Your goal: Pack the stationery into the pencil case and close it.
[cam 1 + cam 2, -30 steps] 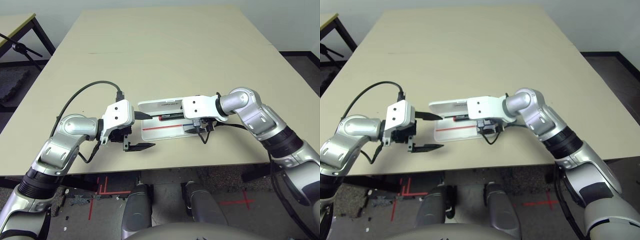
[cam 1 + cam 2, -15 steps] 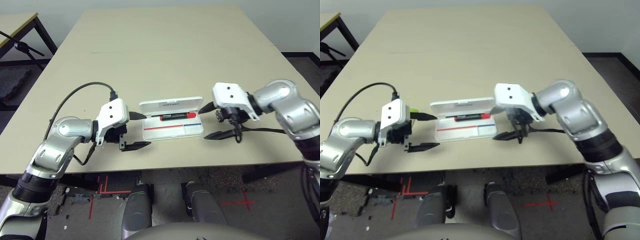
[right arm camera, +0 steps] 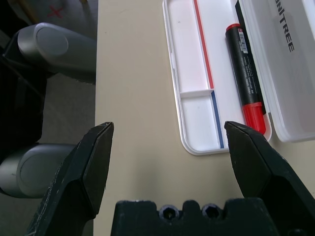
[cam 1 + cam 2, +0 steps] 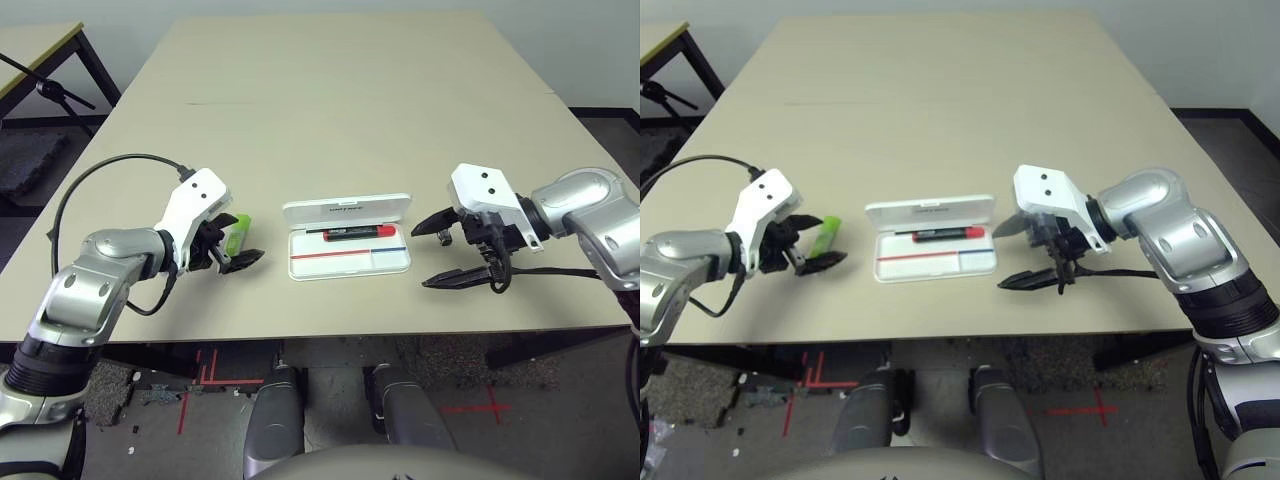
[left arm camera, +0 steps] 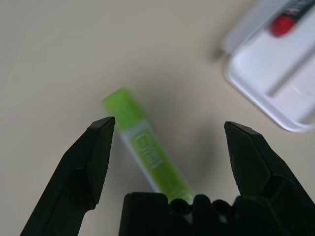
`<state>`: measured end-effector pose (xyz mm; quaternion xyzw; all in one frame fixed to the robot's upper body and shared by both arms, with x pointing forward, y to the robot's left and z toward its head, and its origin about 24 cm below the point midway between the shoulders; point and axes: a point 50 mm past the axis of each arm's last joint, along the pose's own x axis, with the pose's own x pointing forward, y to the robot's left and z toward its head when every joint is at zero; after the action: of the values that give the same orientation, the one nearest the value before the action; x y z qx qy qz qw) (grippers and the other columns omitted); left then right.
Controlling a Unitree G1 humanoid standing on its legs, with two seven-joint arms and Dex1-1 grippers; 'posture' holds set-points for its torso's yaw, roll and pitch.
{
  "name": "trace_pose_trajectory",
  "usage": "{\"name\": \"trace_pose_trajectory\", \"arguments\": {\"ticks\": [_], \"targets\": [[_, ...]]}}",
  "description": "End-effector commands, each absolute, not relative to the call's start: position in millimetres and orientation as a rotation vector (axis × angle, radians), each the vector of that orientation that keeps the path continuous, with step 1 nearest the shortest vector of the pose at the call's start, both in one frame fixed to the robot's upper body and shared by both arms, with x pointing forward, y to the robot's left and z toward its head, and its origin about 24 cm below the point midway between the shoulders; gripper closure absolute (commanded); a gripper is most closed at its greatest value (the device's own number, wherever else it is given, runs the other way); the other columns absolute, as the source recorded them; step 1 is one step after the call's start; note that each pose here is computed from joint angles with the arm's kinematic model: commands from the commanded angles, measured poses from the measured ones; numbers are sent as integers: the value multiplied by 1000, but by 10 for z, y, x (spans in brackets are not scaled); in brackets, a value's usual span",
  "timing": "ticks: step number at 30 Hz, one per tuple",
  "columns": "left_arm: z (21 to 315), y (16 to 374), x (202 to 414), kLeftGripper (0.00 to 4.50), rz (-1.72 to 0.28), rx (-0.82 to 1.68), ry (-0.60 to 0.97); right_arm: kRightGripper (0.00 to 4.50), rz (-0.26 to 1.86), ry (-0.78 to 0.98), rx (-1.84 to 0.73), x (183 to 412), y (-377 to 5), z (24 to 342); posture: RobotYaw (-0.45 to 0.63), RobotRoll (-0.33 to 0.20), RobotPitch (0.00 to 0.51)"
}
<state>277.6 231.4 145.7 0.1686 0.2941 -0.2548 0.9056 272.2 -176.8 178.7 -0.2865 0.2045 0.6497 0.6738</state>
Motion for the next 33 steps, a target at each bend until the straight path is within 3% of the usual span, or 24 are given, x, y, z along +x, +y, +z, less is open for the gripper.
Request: {"name": "trace_pose_trajectory", "arguments": {"ticks": [1,20,24,30,31,33], "targets": [[1374,2366,2802,0,-419,304,700,16,1467,466,-651,2705,-1766,1744,-12,0,119],[1103,2322,2852,0,-279,218,878,16,1451,462,-664,2702,-1715,1764,-26,0,120],[1092,2319,2855,888,-280,213,881,0,1452,461,-665,2706,-1705,1763,-26,0,120],[1117,2338,2851,3192,-293,226,878,0,1453,462,-665,2707,-1706,1752,-26,0,121],[1134,2344,2850,3439,-304,243,868,0,1452,463,-665,2706,-1707,1749,-26,0,121],[1180,2381,2827,3429,-350,296,844,0,1449,463,-665,2707,-1712,1742,-27,0,121]]}}
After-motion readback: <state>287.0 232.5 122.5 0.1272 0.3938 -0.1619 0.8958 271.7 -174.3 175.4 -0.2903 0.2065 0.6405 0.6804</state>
